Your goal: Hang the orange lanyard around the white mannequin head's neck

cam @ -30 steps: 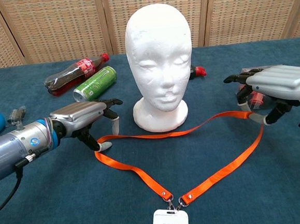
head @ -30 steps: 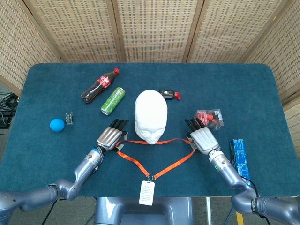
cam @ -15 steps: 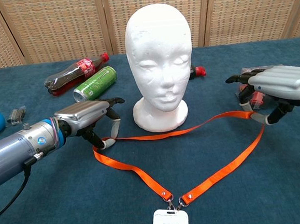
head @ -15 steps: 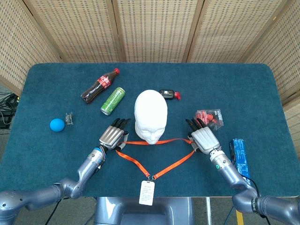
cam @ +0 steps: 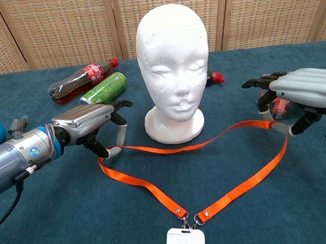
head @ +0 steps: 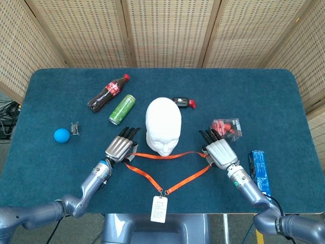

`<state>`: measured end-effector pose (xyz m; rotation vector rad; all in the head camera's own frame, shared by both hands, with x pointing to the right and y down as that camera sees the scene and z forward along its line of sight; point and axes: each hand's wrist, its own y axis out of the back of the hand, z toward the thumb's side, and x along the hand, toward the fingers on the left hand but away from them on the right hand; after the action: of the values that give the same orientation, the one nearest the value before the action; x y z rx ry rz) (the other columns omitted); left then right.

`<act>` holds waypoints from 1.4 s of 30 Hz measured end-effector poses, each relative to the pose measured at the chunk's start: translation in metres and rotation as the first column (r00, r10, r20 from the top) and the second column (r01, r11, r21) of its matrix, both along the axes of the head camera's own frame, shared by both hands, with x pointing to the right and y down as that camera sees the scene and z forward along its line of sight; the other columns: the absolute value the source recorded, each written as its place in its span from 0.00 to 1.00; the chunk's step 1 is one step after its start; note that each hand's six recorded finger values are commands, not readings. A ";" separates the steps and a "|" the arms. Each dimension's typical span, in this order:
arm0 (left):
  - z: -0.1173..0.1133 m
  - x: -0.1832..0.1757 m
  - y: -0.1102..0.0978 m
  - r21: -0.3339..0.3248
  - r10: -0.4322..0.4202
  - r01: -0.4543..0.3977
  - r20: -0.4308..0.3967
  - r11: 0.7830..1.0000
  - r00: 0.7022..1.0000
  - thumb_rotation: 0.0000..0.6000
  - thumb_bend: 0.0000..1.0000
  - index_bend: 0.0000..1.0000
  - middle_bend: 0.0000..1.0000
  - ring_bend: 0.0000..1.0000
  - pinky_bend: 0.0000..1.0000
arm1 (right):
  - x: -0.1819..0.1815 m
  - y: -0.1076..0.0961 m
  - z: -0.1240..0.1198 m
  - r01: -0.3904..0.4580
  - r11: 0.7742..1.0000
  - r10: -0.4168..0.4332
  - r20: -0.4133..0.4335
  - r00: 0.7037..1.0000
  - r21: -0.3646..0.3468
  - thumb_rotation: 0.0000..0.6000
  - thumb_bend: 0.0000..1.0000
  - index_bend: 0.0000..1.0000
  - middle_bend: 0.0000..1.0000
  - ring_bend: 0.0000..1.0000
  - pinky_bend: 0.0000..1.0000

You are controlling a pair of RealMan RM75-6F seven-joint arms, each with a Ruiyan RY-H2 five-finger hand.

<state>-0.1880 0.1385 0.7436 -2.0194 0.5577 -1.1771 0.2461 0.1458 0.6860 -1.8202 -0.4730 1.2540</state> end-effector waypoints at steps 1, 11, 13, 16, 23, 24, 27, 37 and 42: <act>-0.002 -0.001 0.001 0.007 0.007 -0.007 -0.001 1.000 1.000 1.00 0.43 0.65 0.00 0.00 0.00 | -0.001 0.002 -0.003 0.006 1.000 -0.006 0.005 1.000 0.003 1.00 0.69 0.67 0.00 0.00 0.00; -0.038 -0.019 0.014 0.143 0.104 -0.094 -0.061 0.985 0.993 1.00 0.43 0.67 0.00 0.00 0.00 | -0.003 0.017 -0.030 0.049 0.997 -0.053 0.074 0.996 0.051 1.00 0.69 0.67 0.00 0.00 0.00; -0.048 -0.023 0.016 0.175 0.120 -0.104 -0.085 0.979 0.989 1.00 0.43 0.67 0.00 0.00 0.00 | -0.003 0.019 -0.037 0.059 0.996 -0.066 0.103 0.992 0.069 1.00 0.69 0.68 0.00 0.00 0.00; -0.065 -0.030 0.018 0.227 0.143 -0.111 -0.128 0.967 0.981 1.00 0.43 0.67 0.00 0.00 0.00 | -0.006 0.020 -0.050 0.060 0.993 -0.076 0.160 0.984 0.100 1.00 0.68 0.68 0.00 0.00 0.00; -0.117 -0.046 -0.001 0.311 0.102 -0.015 -0.266 0.950 0.958 1.00 0.43 0.68 0.00 0.00 0.00 | -0.019 0.010 -0.095 -0.020 0.990 -0.035 0.374 0.927 0.142 1.00 0.69 0.68 0.00 0.00 0.00; -0.124 -0.047 -0.005 0.317 0.092 0.003 -0.285 0.948 0.954 1.00 0.43 0.68 0.00 0.00 0.00 | -0.021 0.007 -0.103 -0.035 0.989 -0.025 0.404 0.915 0.142 1.00 0.69 0.68 0.00 0.00 0.00; -0.145 -0.049 -0.018 0.319 0.059 0.056 -0.339 0.946 0.939 1.00 0.43 0.68 0.00 0.00 0.00 | -0.030 -0.002 -0.129 -0.083 0.987 0.004 0.487 0.873 0.140 1.00 0.69 0.68 0.00 0.00 0.00; -0.182 -0.052 -0.057 0.210 -0.089 0.195 -0.432 0.958 0.898 1.00 0.43 0.68 0.00 0.00 0.00 | -0.035 -0.039 -0.173 -0.236 0.967 0.126 0.616 0.778 0.100 1.00 0.69 0.68 0.00 0.00 0.00; -0.189 -0.048 -0.072 0.220 -0.099 0.198 -0.393 0.955 0.914 1.00 0.43 0.68 0.00 0.00 0.00 | -0.037 -0.053 -0.176 -0.281 0.958 0.180 0.632 0.753 0.062 1.00 0.69 0.68 0.00 0.00 0.00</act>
<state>-0.2359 0.0666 0.5546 -2.0094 1.0199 -0.7478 0.2091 0.0927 0.5099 -2.0626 -1.1647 0.6985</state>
